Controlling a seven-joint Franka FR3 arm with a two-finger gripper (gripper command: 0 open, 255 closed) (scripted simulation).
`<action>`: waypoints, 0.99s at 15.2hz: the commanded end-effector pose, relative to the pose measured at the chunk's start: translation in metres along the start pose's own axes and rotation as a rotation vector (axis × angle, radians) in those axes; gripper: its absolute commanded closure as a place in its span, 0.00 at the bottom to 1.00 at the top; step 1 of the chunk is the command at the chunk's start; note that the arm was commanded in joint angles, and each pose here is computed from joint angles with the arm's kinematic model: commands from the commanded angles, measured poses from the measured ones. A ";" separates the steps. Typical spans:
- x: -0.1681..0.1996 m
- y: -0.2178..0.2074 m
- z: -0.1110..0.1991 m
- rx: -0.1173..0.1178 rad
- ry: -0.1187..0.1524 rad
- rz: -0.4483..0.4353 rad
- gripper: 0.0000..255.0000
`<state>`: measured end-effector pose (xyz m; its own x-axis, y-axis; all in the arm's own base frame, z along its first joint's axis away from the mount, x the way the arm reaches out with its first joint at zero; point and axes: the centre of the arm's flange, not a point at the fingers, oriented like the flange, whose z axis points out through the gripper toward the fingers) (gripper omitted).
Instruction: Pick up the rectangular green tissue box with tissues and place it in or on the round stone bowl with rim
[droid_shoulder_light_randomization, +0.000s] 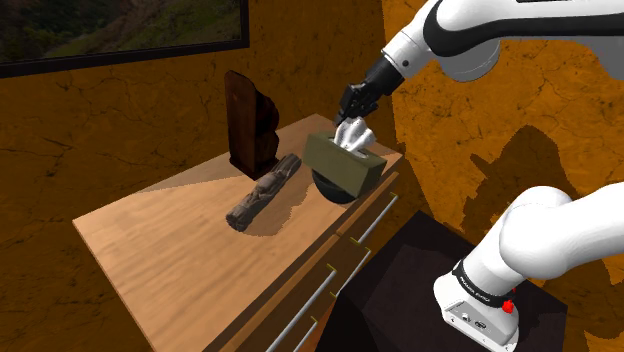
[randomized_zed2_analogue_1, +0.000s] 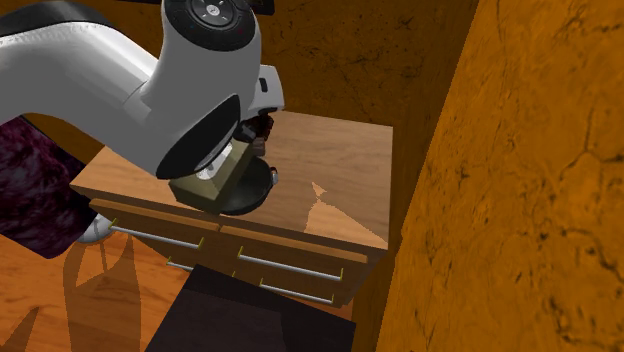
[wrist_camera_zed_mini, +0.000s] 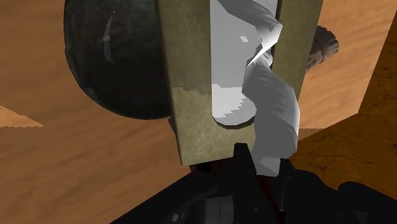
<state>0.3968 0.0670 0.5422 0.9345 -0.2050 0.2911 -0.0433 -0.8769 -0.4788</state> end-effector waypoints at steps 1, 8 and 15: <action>-0.004 0.006 0.010 -0.006 -0.016 0.004 1.00; -0.005 0.005 0.010 -0.006 -0.016 0.004 0.00; -0.004 0.005 -0.017 -0.006 -0.016 0.004 0.00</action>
<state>0.3900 0.0624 0.5451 0.9394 -0.2024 0.2767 -0.0494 -0.8786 -0.4750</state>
